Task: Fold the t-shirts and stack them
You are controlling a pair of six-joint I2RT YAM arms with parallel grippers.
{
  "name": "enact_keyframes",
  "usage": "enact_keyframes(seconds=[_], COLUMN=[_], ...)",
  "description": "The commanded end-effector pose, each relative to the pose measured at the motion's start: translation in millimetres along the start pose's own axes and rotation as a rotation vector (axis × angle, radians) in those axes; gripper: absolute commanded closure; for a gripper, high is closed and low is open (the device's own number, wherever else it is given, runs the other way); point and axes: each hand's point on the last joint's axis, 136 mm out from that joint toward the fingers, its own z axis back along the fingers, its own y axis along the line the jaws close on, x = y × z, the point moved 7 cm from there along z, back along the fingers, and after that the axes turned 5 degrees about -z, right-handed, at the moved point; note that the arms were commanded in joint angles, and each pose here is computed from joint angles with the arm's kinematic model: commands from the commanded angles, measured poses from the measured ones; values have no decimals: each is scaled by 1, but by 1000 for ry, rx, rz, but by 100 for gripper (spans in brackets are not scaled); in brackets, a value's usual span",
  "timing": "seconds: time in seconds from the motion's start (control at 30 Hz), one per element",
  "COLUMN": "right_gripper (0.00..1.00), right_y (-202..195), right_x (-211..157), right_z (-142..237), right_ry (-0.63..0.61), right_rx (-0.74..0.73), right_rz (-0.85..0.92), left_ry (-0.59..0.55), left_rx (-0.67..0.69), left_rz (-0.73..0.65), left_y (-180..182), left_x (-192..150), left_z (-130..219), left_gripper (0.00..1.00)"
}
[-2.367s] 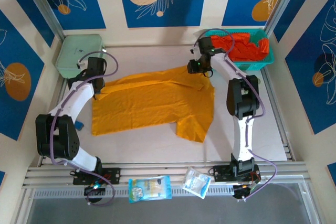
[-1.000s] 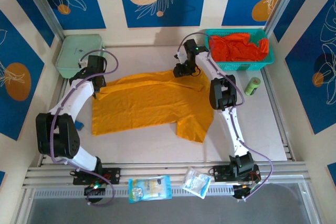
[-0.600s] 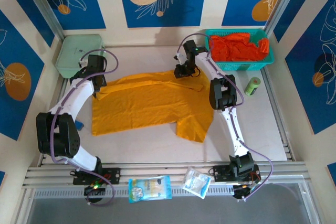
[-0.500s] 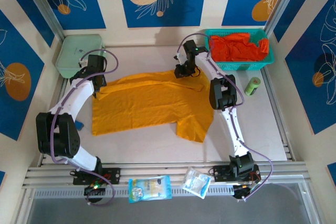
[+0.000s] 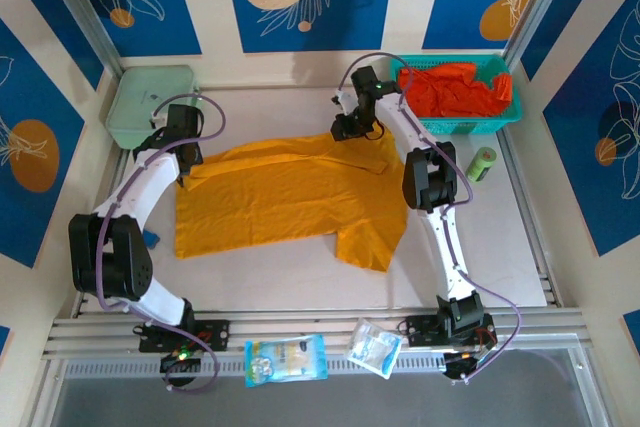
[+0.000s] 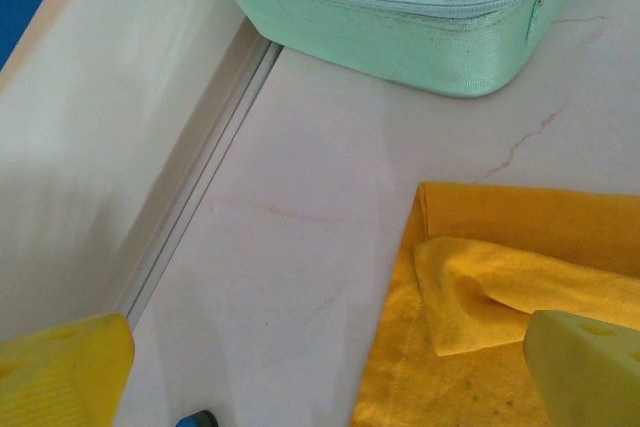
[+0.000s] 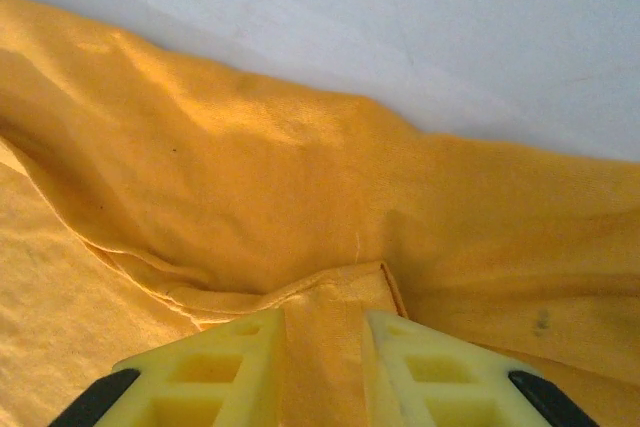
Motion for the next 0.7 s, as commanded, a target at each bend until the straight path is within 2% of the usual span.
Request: enact_keyframes(seconds=[0.0,0.23,0.67], right_gripper=[73,56,55], right_y=[12,-2,-13], right_x=[-4,-5,-9], right_z=[8,-5,-27], right_ry=[13,29,66], right_rx=[28,-20,-22], right_rz=[12,-17,-32], left_ry=[16,22,25], left_rx=[-12,-14,-13], left_rz=[2,-3,-10], left_y=[-5,-6,-7], left_x=[-1,-2,-2], left_z=[-2,-4,-5], left_gripper=[1,1,1])
